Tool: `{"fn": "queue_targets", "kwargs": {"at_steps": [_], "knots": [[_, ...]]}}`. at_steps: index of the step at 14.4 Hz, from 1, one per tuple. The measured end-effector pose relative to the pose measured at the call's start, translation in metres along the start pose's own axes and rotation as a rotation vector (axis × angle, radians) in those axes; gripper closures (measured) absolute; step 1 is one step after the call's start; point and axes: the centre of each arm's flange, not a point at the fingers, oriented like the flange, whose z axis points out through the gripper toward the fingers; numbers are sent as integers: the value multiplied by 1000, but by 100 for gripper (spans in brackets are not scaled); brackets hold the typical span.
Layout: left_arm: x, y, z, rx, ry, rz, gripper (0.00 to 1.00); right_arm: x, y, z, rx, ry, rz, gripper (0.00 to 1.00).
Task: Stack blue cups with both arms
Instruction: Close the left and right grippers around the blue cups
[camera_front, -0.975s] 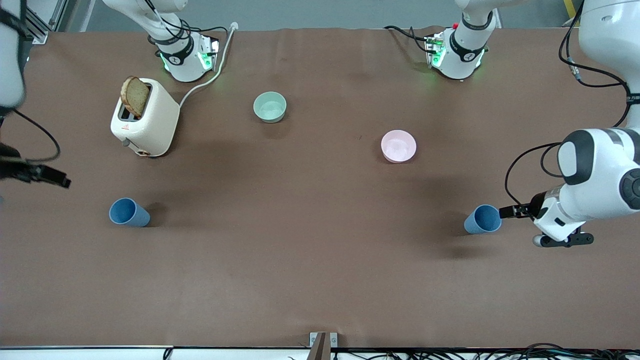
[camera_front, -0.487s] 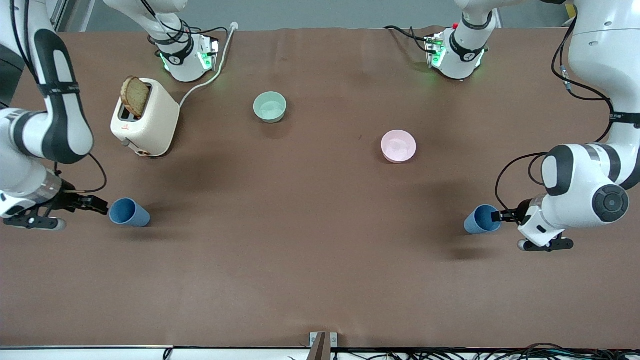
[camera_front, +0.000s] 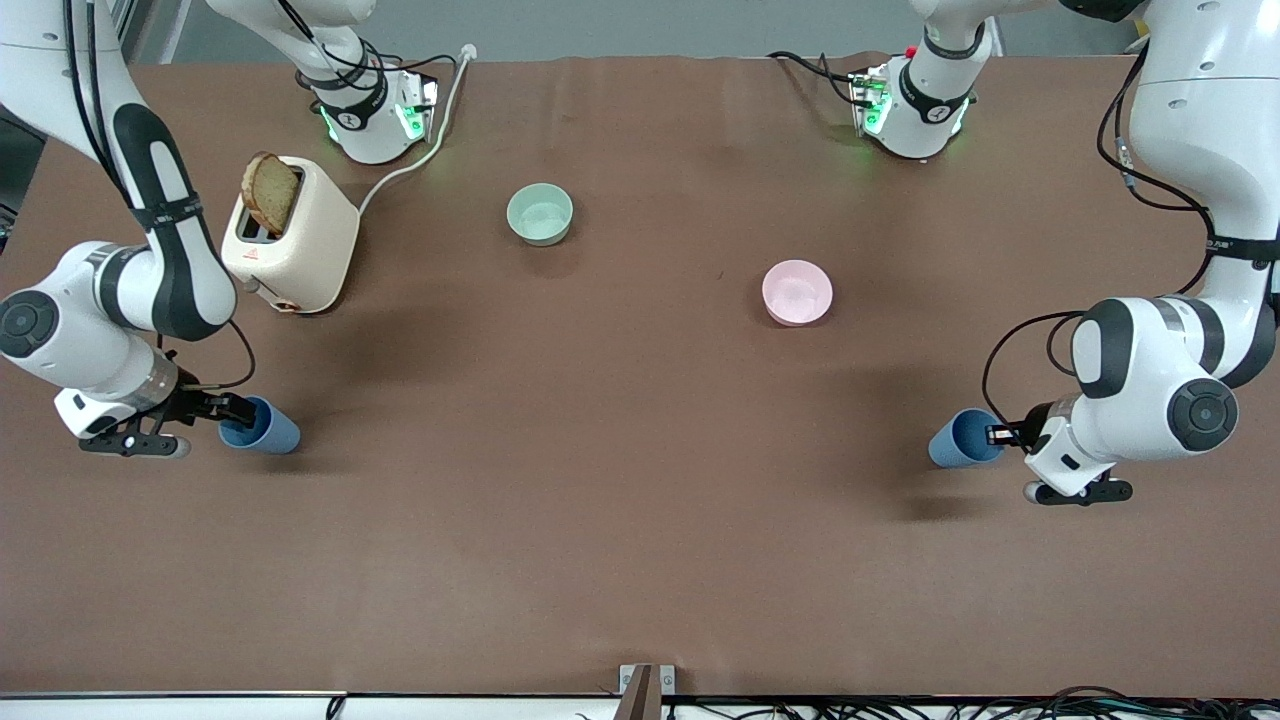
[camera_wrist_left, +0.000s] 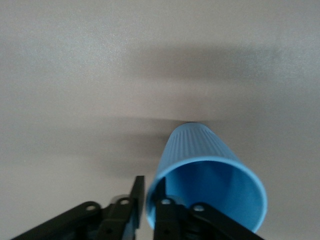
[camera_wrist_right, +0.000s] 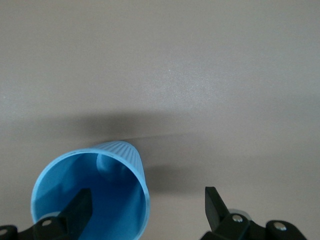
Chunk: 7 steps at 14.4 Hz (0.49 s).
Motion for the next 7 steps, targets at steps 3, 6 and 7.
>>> {"fn": "queue_targets", "kwargs": {"at_steps": [3, 6, 7], "knots": [[2, 1, -12, 2, 18, 4, 95, 0, -1, 5, 0, -5, -2, 25], [-2, 17, -49, -1, 43, 26, 95, -1, -1, 10, 0, -10, -3, 36], [-7, 35, -70, -8, 55, 40, 95, -1, -2, 12, 1, -12, -3, 42]]}}
